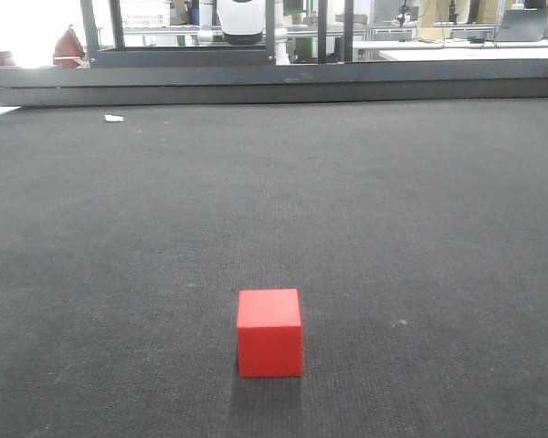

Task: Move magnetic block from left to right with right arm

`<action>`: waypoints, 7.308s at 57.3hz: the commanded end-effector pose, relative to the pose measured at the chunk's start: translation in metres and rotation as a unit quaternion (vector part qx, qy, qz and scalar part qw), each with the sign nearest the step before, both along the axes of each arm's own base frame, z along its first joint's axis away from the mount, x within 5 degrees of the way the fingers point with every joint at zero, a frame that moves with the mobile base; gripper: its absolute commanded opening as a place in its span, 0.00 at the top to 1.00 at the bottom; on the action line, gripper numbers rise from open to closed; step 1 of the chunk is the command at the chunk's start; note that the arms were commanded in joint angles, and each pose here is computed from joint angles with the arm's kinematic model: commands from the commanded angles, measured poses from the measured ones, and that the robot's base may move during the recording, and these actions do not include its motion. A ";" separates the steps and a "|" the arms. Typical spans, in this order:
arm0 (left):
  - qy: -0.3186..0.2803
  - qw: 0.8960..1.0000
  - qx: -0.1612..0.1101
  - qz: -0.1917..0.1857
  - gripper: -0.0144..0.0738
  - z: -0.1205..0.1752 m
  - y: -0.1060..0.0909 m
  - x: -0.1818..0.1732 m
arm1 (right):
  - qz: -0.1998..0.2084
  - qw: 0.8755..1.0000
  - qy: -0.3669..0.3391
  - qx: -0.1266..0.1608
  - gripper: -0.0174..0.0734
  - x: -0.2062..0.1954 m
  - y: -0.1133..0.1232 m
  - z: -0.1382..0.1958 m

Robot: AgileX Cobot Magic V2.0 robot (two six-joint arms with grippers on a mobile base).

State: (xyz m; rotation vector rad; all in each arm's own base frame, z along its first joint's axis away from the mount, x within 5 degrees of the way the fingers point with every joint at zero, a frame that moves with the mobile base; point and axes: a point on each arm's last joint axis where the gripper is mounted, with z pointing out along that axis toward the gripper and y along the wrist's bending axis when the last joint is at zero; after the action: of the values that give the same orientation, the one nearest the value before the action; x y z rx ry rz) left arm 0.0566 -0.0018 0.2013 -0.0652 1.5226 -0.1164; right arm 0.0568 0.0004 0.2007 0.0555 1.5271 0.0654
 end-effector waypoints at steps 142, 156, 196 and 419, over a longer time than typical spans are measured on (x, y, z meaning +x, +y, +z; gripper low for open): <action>-0.041 0.999 -0.002 0.001 0.98 0.005 0.000 -0.001 | 0.076 0.786 0.610 0.062 0.15 0.172 0.187 0.093; -0.041 0.999 -0.002 0.001 0.98 0.005 0.000 -0.001 | 0.097 0.773 0.625 0.040 0.15 0.177 0.239 0.086; -0.041 0.999 -0.002 0.001 0.98 0.005 0.000 -0.001 | 0.068 0.758 0.647 0.048 0.15 0.169 0.279 0.048; -0.041 0.999 -0.002 0.001 0.98 0.005 0.000 -0.001 | 0.052 0.997 -0.023 -0.054 0.42 0.005 0.007 0.095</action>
State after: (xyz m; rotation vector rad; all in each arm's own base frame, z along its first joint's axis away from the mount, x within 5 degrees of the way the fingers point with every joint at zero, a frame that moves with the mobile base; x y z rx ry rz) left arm 0.0566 -0.0018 0.2013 -0.0652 1.5226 -0.1164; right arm 0.0627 0.0081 0.2795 -0.1130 1.5869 0.0850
